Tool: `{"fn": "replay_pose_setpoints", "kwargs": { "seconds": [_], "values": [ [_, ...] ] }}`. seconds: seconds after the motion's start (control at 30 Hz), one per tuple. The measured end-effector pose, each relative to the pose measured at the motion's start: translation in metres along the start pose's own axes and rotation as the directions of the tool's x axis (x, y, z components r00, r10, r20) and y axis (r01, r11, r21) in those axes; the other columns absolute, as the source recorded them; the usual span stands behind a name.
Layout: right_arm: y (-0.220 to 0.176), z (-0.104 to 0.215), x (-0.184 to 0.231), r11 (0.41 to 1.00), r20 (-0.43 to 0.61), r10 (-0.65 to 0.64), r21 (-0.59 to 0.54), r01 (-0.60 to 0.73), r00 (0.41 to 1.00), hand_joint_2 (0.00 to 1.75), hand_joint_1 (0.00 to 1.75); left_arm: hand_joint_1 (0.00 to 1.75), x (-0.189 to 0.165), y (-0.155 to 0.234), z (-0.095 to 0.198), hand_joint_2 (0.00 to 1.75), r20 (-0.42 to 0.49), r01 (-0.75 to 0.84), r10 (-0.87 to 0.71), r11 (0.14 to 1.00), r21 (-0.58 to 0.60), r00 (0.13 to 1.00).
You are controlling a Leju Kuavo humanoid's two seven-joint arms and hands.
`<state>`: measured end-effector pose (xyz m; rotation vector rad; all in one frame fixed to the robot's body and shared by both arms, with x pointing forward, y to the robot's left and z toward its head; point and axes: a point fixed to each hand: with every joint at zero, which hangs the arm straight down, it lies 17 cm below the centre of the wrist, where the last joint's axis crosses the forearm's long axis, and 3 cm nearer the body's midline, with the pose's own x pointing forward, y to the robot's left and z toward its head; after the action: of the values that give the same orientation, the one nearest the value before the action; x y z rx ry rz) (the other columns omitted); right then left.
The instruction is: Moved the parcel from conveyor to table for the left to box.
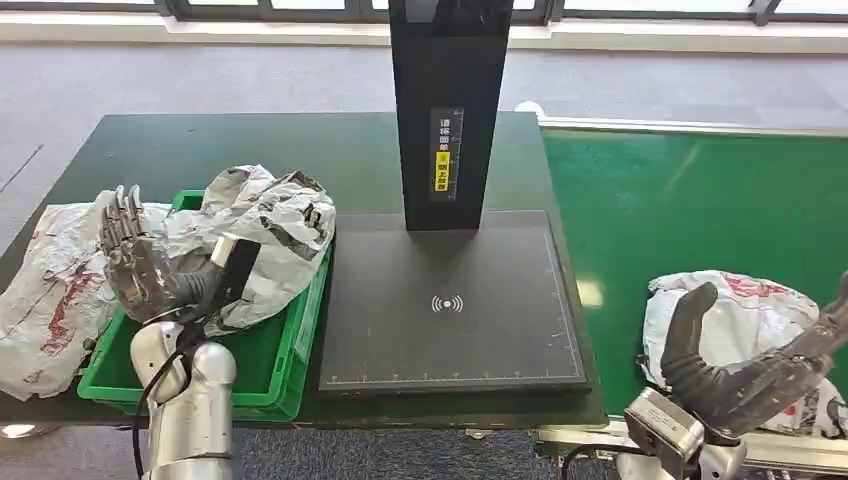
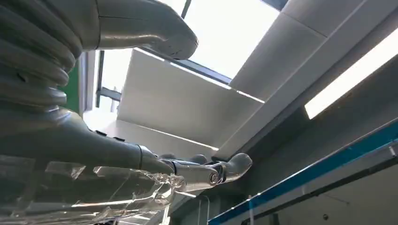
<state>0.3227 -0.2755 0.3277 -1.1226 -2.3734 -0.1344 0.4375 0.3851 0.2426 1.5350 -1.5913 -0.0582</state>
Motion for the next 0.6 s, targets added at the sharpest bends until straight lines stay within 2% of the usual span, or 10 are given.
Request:
{"fn": "replay_pose_setpoints", "kwargs": {
  "seconds": [0.1,0.27,0.4,0.43,0.5,0.6],
  "values": [
    [-0.003,0.001,-0.005,1.0,-0.008,0.013,-0.001,-0.014,1.0,1.75,0.0,0.0,-0.005,0.031,-0.01,1.75,0.022,-0.111,0.109,0.989,0.1,0.994],
    [-0.003,0.001,-0.006,1.0,-0.01,0.018,0.0,-0.018,1.0,1.75,0.0,0.0,-0.013,0.052,-0.015,1.75,0.031,-0.12,0.116,0.98,0.161,0.993],
    [0.009,0.013,-0.032,0.989,-0.033,0.126,0.077,-0.124,0.991,1.75,0.0,0.0,-0.029,0.086,-0.009,1.75,0.09,-0.299,0.285,0.904,0.305,0.954],
    [0.013,0.015,-0.043,0.98,-0.031,0.172,0.104,-0.168,0.985,0.0,0.0,0.0,-0.034,0.096,-0.009,1.75,0.085,-0.325,0.316,0.883,0.339,0.945],
    [0.022,0.018,-0.067,0.943,-0.011,0.293,0.171,-0.287,0.956,0.0,0.0,0.0,-0.038,0.112,-0.009,1.75,0.092,-0.343,0.334,0.858,0.382,0.938],
    [0.039,0.028,-0.117,0.853,0.015,0.454,0.283,-0.439,0.891,0.0,0.0,0.0,-0.029,0.123,-0.011,1.75,0.128,-0.354,0.331,0.847,0.397,0.935]
  ]
}}
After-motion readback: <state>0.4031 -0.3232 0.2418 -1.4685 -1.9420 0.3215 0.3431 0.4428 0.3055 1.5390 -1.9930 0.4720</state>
